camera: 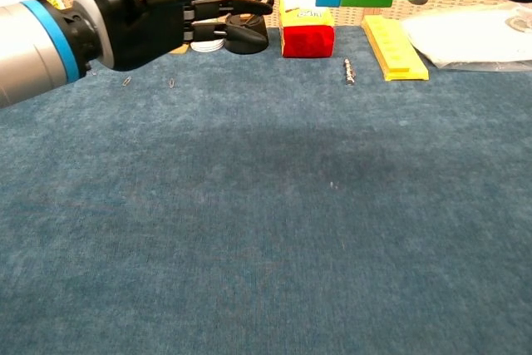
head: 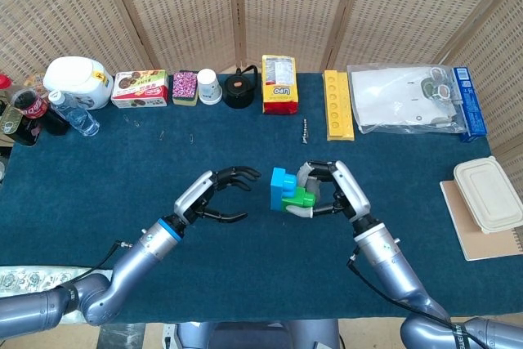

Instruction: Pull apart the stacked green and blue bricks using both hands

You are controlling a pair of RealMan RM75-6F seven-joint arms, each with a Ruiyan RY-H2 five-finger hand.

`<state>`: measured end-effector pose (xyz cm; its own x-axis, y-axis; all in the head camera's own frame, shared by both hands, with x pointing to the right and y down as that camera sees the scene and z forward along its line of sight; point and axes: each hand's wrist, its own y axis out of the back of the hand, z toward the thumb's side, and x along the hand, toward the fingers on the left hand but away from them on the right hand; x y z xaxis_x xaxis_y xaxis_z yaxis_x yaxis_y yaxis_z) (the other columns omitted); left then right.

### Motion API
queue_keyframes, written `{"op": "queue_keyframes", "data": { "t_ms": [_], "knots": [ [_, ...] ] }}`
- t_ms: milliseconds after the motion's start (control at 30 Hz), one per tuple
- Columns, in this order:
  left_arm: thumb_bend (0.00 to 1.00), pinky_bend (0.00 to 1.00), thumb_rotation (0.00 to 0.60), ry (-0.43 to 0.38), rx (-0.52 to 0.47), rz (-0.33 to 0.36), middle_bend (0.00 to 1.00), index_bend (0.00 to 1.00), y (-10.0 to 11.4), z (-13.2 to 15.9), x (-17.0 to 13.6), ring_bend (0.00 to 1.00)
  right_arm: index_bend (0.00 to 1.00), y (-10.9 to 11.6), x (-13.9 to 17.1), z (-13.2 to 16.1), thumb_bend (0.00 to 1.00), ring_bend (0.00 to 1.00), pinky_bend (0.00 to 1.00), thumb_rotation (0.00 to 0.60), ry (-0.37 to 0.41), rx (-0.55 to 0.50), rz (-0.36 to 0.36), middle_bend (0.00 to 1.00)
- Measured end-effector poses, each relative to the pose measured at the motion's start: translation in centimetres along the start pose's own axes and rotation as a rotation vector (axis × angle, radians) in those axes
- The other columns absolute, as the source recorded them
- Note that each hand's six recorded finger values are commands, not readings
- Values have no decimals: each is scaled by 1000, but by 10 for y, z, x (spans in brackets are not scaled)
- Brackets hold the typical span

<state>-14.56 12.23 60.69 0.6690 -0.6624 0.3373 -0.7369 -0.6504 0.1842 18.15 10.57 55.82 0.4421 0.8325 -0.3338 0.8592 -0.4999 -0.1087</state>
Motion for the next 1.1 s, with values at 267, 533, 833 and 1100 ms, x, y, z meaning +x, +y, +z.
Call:
{"op": "queue_keyframes", "data": {
  "t_ms": [267,533,833,1100],
  "knots": [
    [302,294,484,-6,-12,-29,234,354,-9,-1,5,146,703,-1,-3,1,51,750,719,600,10,26,8,678],
    [302,293,489,-14,-8,-50,232,354,-17,-1,10,142,703,-4,-3,2,51,749,720,600,18,36,19,678],
    [318,293,490,-54,-22,-42,232,354,-25,8,21,142,705,-6,-2,3,51,749,719,600,15,29,33,678],
    [346,293,496,-61,-27,-56,232,384,-35,11,24,142,706,-7,-2,5,51,750,719,600,20,25,40,678]
  ]
}}
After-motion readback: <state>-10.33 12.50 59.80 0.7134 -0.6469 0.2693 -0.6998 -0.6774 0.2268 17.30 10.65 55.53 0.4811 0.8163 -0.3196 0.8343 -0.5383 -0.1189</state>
